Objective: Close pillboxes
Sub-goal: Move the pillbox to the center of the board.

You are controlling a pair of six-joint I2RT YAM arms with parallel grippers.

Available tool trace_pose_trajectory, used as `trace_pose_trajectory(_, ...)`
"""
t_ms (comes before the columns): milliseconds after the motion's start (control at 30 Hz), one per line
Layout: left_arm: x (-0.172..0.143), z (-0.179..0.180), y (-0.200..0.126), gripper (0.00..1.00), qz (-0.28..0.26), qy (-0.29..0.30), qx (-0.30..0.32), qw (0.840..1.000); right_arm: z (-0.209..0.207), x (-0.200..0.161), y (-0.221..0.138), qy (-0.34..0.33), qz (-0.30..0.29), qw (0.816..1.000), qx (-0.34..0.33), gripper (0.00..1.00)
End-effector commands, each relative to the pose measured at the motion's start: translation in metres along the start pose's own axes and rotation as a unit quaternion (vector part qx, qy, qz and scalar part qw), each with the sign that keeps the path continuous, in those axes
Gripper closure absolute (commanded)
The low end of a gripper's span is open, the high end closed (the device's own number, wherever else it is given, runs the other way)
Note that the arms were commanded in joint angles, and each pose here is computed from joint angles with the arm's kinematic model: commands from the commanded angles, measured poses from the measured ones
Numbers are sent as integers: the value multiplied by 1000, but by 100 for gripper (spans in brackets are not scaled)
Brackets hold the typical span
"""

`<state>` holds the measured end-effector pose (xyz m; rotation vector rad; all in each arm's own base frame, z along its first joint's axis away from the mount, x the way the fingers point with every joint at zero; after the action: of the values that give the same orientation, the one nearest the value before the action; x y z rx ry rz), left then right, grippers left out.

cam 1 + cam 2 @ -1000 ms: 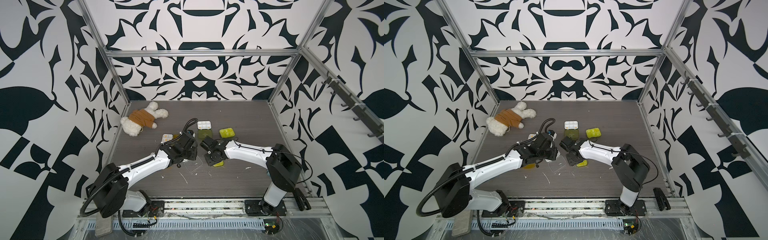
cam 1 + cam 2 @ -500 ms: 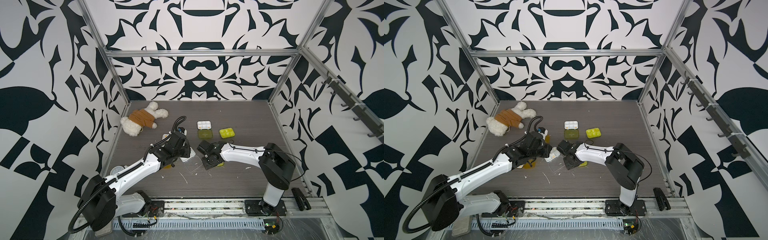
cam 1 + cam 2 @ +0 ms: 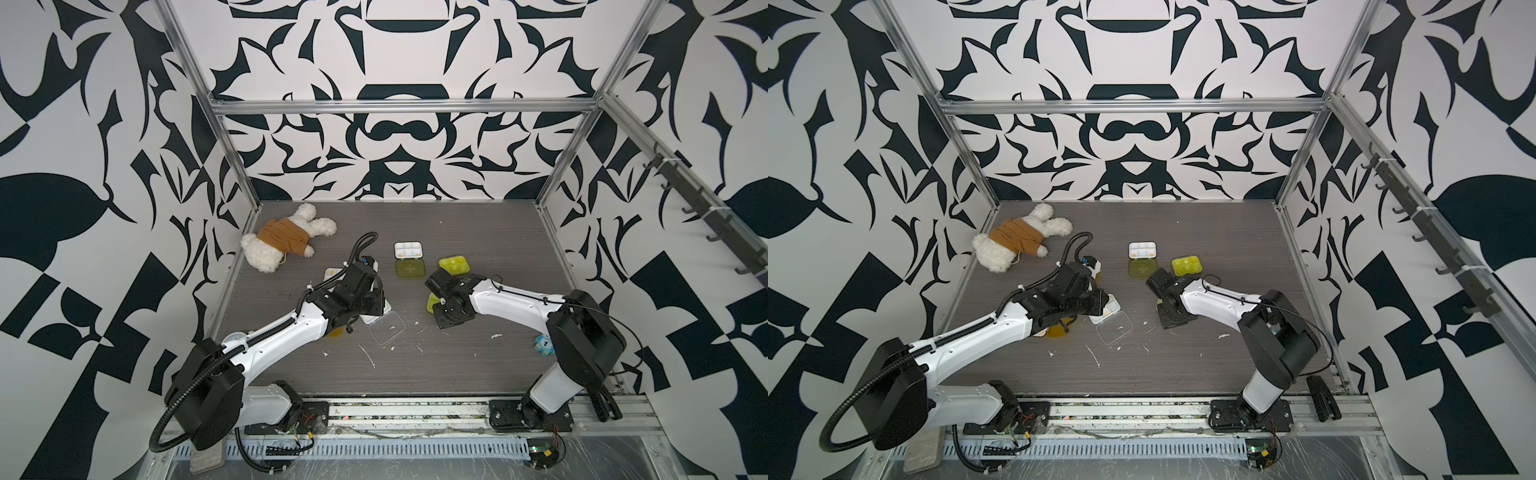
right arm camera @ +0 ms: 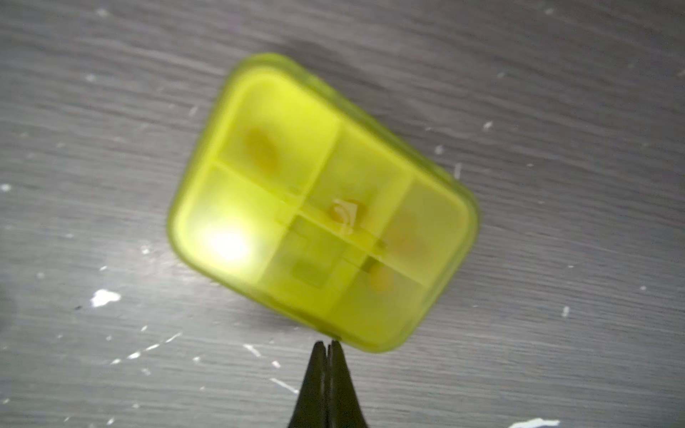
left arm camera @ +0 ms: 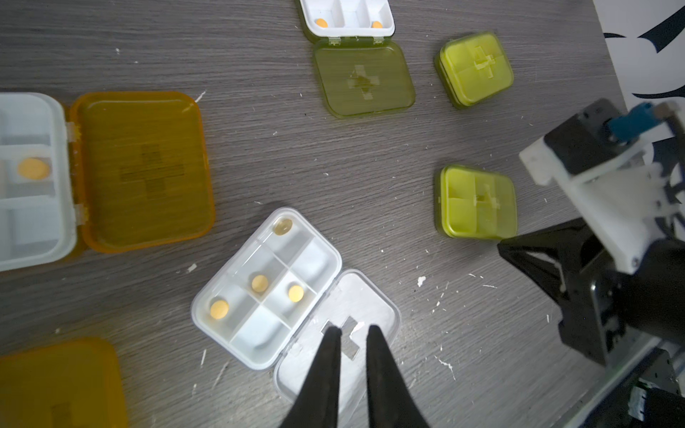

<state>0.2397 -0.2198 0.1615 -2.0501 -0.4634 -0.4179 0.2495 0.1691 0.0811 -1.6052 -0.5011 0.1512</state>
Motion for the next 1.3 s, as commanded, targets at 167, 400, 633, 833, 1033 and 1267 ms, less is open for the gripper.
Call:
trace_pose_trajectory(167, 5, -5, -1, 82, 1, 3, -3, 1000, -29, 17, -10, 15, -14, 1000, -14, 98)
trace_pose_trajectory(400, 8, -4, -3, 82, -9, 8, 3, 1000, 15, 44, -48, 18, -92, 995, 34, 84)
trace_pose_trajectory(633, 8, -6, -4, 82, -7, 7, -2, 1000, 70, 75, -18, -29, -73, 996, 48, 96)
trace_pose_trajectory(833, 9, -7, -3, 82, -7, 6, -6, 1000, 69, 71, -2, -32, -61, 997, 35, 98)
trace_pose_trajectory(1033, 8, -9, 2, 82, 1, 3, -10, 1000, 49, 64, 6, -19, -52, 998, 15, 99)
trace_pose_trajectory(1267, 7, -10, 4, 82, 5, 1, -11, 1000, 23, 54, 14, 0, -38, 999, -3, 99)
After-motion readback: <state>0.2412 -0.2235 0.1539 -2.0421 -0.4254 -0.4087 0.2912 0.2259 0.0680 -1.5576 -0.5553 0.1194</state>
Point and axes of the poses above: each gripper's point midway between its finger pads, its own y axis out along the fingers, its own z axis along the line the jaws close on, x = y × z, the point moved 5 cm from there along -y, back along the fingers, and after that the axes turned 13 degrees about -y, right-handed, at the moved point
